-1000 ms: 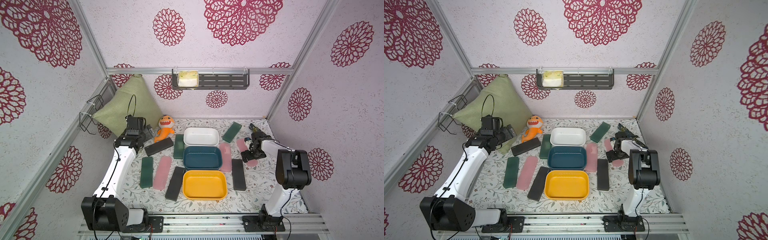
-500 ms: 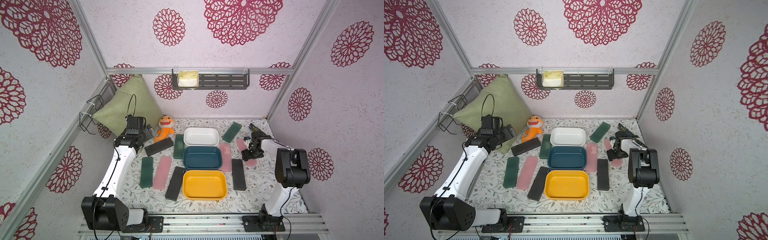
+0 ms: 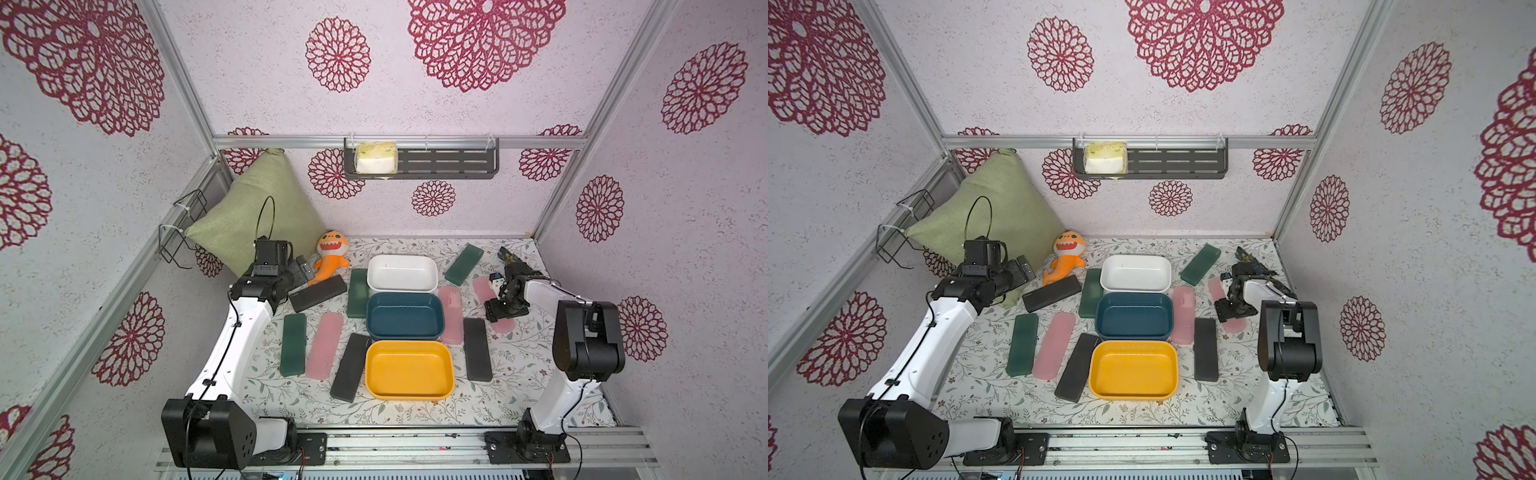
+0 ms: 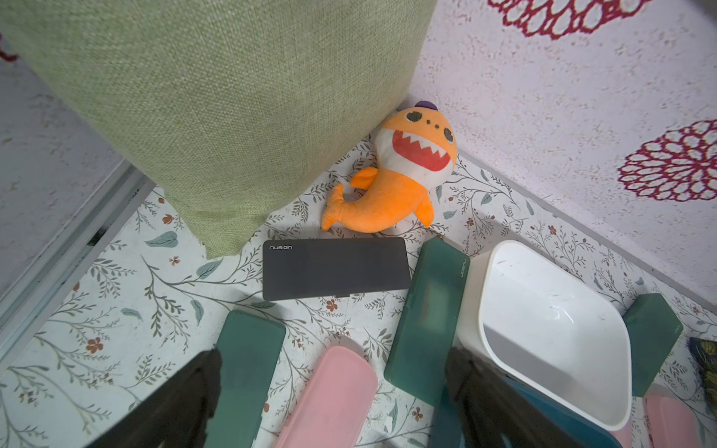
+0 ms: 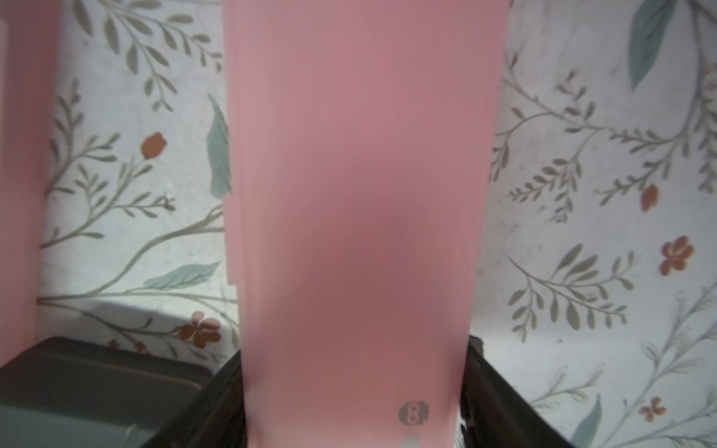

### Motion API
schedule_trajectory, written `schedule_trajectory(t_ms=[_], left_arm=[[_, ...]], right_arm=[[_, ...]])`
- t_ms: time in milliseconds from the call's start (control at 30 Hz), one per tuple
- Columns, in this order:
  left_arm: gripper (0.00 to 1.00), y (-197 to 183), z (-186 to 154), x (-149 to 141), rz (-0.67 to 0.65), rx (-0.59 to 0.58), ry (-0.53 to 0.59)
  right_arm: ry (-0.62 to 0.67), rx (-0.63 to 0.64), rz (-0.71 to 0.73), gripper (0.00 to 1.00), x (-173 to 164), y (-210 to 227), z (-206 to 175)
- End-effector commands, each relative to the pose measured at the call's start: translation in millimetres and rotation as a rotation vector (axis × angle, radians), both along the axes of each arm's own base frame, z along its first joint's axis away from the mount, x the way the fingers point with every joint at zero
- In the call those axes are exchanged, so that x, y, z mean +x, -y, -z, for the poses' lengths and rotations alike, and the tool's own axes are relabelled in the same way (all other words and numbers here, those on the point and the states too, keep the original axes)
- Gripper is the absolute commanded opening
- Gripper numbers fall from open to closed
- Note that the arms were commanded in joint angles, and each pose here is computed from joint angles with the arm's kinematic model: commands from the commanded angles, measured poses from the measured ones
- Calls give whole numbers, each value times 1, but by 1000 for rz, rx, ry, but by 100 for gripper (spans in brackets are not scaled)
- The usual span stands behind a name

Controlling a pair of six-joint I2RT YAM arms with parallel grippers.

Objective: Place the pencil cases by color into the storage box
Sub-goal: Pick up the pencil case from the center of the board, then place the pencil case at the storage box.

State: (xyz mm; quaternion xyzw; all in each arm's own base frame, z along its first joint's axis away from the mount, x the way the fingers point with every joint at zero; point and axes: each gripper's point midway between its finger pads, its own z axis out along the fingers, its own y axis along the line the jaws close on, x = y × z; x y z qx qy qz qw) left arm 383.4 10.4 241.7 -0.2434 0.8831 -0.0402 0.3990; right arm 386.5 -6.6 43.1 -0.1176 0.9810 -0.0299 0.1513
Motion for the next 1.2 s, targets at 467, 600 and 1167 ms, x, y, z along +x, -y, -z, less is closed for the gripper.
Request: schedule_trajectory(t_ms=[467, 600, 1167], left_arm=[[97, 13, -11, -2, 74, -24, 78], [97, 13, -11, -5, 77, -27, 81], [97, 18, -4, -13, 73, -78, 96]], right_arm=[[343, 151, -328, 67, 6, -70, -128], [342, 142, -508, 67, -3, -110, -139], [206, 19, -1146, 69, -25, -233, -114]])
